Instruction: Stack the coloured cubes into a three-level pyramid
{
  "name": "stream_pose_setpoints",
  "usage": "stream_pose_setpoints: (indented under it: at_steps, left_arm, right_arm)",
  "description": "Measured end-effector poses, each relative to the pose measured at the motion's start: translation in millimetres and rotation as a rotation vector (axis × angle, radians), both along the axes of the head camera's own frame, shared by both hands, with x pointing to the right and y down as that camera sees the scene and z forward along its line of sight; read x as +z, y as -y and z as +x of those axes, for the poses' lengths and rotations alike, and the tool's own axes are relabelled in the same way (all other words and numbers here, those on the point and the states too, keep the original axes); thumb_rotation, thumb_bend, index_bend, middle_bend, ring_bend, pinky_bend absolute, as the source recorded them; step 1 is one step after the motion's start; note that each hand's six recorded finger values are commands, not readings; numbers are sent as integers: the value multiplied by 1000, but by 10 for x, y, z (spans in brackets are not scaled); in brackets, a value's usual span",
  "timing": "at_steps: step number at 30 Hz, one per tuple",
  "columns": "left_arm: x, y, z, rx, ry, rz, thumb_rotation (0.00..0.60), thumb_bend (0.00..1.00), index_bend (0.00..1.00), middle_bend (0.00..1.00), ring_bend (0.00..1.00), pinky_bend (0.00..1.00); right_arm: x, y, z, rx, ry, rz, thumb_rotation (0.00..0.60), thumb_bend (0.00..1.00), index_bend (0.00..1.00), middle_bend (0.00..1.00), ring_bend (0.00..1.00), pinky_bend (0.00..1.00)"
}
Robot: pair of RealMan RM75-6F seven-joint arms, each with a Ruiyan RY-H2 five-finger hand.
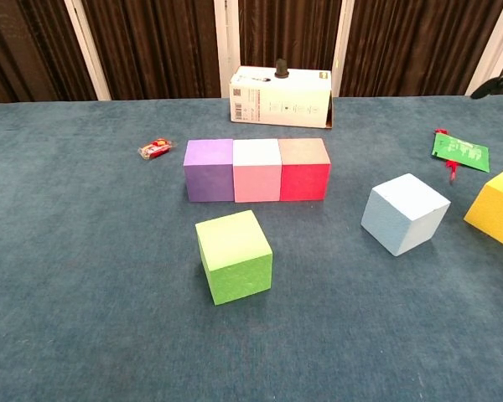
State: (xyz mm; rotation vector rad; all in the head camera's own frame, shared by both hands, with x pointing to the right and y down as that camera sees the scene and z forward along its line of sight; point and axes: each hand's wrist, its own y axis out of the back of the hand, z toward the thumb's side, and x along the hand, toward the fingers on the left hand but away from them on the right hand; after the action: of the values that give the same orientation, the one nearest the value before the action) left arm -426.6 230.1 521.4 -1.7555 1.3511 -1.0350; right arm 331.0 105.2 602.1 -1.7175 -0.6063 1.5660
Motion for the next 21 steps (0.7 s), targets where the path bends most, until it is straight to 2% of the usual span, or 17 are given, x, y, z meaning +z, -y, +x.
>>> stream_pose_setpoints:
  at_steps: [7,21]
  left_arm:
    - [67,-4,-9,-33,26,-5,600,408,51,0,0,0]
    - [201,-31,83,-37,42,-25,600,408,51,0,0,0]
  right_arm:
    - [60,-20,95,-89,-5,-32,600,183,80,43,0,0]
    - [205,-30,509,-157,-44,-51,600,183,140,97,0,0]
